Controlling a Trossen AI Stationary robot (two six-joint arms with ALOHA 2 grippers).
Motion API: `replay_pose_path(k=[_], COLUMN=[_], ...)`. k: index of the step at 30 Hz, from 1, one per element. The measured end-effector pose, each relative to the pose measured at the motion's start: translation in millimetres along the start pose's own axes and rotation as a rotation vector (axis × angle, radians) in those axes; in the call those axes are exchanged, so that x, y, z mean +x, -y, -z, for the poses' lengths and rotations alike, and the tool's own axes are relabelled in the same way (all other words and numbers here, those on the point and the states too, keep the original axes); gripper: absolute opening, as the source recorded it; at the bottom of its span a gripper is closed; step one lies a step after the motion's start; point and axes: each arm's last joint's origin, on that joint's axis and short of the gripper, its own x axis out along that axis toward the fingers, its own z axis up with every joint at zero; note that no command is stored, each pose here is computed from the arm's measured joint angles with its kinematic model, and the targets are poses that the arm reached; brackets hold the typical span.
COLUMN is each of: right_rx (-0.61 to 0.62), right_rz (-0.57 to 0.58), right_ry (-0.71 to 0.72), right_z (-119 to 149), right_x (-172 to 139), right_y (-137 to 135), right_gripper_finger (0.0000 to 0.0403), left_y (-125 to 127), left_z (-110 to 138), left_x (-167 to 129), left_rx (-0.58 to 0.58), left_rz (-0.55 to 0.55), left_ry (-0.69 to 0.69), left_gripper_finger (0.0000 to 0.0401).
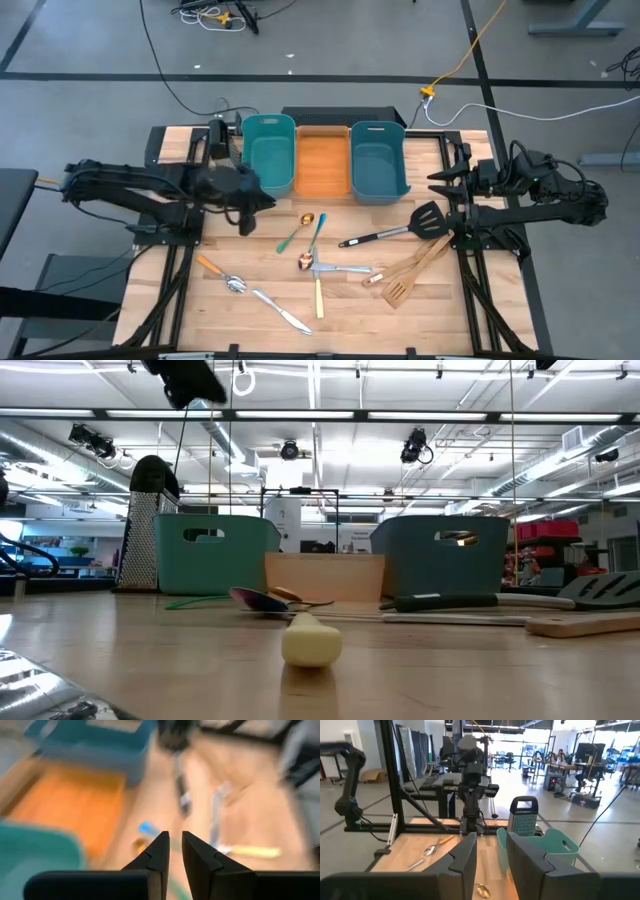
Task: Pick & Place Kitchen Items
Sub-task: Put the green spoon into the dark blue bin
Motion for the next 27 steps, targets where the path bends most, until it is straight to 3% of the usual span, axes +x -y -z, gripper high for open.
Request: replay_pose_path(k=[2, 4, 8, 17, 27], right_rx=[-0.024, -0.051, -0.074, -0.074, -0.074], right_rz=[0.0, -0.001, -0.001, -0.005, -0.005], right_ry=[-0.002, -0.003, -0.003, -0.002, -0.002], right_z=[0, 0, 0, 0, 0], right_x=[0, 0, 0, 0, 0], right_y=[0, 0, 0, 0, 0], right_gripper_finger=[0.0118, 0.0118, 0.0118, 0.0118, 0.0118], left_y=[1, 4, 16, 28, 33], left_z=[-1, -6, -10, 4, 22], left_x=[8, 18, 43, 101, 142], left_rx=[-0.009, -0.032, -0.047, -0.023, -0.027], left_rz=[-0.1, -0.13, -0.057, -0.069, -0.097], left_ry=[-0.122, -0.198, -0.282, -0.474, -0.58], left_gripper_finger=[0.0058, 0.0058, 0.0058, 0.0058, 0.0058])
